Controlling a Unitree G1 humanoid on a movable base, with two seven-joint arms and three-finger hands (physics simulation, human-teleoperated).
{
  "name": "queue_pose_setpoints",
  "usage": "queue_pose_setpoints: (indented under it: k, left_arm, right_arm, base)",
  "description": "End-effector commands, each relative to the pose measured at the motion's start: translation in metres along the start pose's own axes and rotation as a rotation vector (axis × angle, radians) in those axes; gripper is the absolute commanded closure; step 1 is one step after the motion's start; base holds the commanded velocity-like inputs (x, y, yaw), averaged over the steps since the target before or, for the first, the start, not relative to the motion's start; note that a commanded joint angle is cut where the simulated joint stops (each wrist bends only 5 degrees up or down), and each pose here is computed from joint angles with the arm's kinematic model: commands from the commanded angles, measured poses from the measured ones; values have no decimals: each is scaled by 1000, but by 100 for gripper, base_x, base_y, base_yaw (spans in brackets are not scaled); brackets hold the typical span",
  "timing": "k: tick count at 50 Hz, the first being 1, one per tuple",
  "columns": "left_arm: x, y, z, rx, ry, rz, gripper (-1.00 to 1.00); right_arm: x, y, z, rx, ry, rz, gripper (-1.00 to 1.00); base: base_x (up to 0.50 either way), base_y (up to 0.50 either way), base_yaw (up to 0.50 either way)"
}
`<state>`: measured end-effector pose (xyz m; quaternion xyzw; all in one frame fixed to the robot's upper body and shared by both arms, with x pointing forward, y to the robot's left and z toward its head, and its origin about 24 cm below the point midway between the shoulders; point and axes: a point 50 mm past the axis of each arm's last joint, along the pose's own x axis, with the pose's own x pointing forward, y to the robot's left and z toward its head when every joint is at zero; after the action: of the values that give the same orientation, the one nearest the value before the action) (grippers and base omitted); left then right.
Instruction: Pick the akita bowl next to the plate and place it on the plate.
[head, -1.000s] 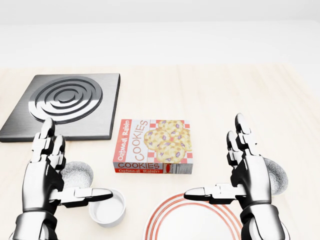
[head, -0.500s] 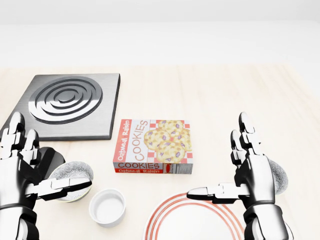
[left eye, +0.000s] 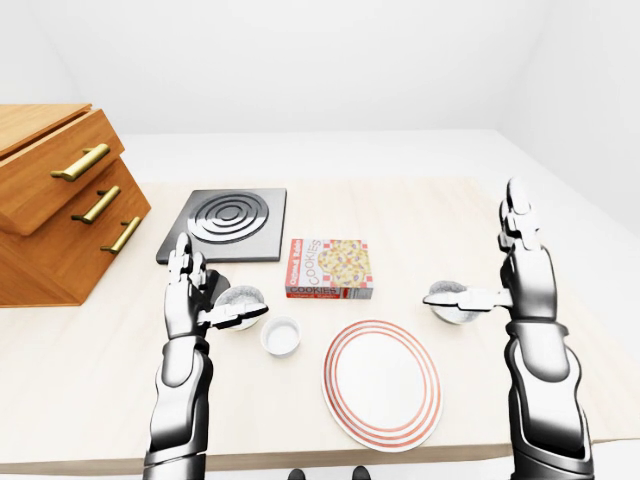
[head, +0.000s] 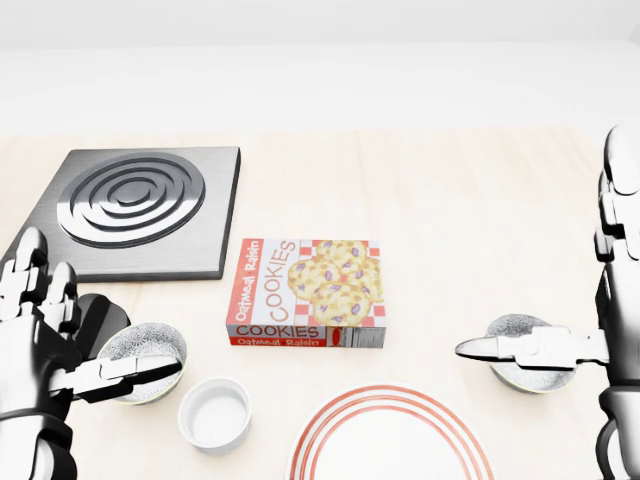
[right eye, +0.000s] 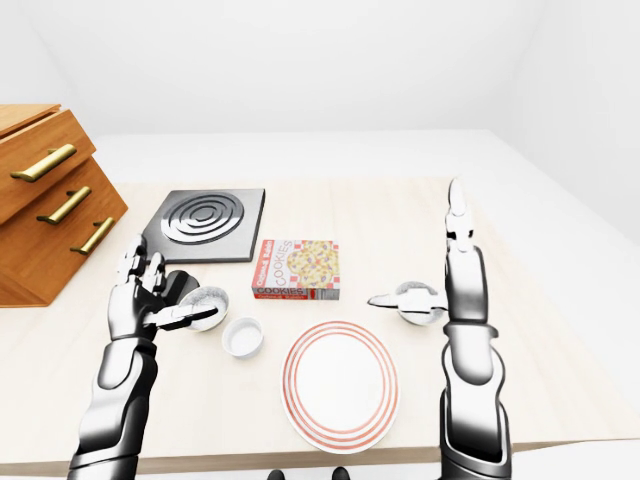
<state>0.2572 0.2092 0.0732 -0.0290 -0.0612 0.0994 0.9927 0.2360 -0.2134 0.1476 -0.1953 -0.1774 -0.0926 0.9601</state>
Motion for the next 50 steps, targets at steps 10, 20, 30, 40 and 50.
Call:
queue_pose_setpoints:
  k: [10,20,30,40,50]
  left_arm:
    - [0,1,-5,-9,15,0,-100]
    - [-1,0,-3,-10,26,2,-100]
    - [-1,1,-5,-9,26,2,-100]
    - [-1,0,-4,-10,26,3,-100]
    - [-1,1,-6,-12,27,3,-100]
  right_arm:
    - [-24,-46,-42,-565,130,-141,-100]
    - [-61,-40,-91,-846,314,-125,-100]
    - [-61,-42,-90,-841,315,-131,-100]
    - [-63,-37,-96,-878,313,-125,-100]
    - [-59,-27,-100,-940,253,-145,-100]
  base:
    - [0,0,0]
    - [0,0,0]
    - [0,0,0]
    - [0,0,0]
    - [0,0,0]
